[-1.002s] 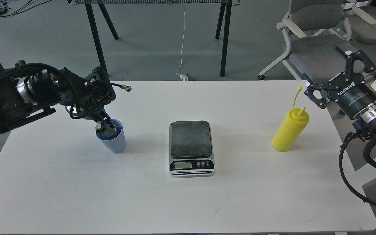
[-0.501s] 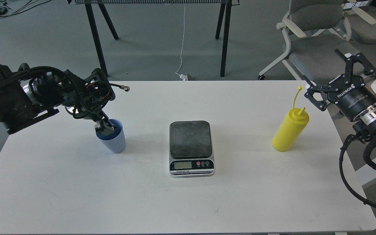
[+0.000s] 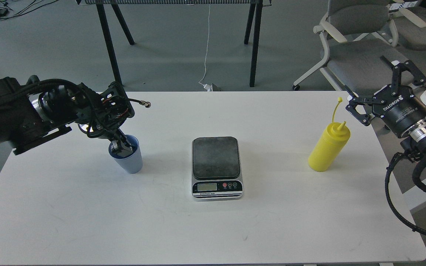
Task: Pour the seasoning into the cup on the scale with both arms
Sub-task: 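Lower the left gripper onto the blue cup and grasp its rim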
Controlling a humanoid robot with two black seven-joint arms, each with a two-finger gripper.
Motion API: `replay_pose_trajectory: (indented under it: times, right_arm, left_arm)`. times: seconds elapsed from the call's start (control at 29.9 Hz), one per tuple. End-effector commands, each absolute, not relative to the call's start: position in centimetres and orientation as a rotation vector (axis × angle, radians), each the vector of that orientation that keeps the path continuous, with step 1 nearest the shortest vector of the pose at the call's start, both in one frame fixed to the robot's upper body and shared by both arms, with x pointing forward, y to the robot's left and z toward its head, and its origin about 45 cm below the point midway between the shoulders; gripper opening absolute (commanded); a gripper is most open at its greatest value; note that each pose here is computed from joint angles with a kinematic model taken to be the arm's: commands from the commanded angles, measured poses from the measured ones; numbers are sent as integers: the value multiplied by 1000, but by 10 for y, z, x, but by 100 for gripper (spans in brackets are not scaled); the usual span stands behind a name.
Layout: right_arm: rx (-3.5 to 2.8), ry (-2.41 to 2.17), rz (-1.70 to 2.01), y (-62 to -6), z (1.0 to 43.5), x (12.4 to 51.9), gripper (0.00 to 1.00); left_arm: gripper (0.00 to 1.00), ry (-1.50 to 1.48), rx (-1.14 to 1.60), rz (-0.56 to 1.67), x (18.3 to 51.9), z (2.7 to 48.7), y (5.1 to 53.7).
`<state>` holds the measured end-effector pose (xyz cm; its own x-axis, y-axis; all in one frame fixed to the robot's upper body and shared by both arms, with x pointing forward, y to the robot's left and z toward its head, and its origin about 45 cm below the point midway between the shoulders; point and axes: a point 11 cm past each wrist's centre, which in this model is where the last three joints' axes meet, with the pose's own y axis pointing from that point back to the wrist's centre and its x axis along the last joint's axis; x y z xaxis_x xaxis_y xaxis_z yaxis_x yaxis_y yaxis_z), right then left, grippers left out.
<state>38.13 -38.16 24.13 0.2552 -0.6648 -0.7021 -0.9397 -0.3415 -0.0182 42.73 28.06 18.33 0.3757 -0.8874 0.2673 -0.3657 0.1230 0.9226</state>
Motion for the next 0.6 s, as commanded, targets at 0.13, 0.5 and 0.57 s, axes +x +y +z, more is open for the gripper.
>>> replay_pose_trajectory:
  times: [0.13,0.5,0.57]
  right_arm:
    - [-2093,1464,849,-383,239,380,99]
    - [-2088,1472,851,-385,237,378,99]
    - [-2088,1472,851,-386,237,378,99]
  left_arm:
    - [78,-1201,1477,-549,433,183,279]
    - [67,-1193,1473,-555,430,178,280]
    - [66,-1187,1471,-558,428,175,281]
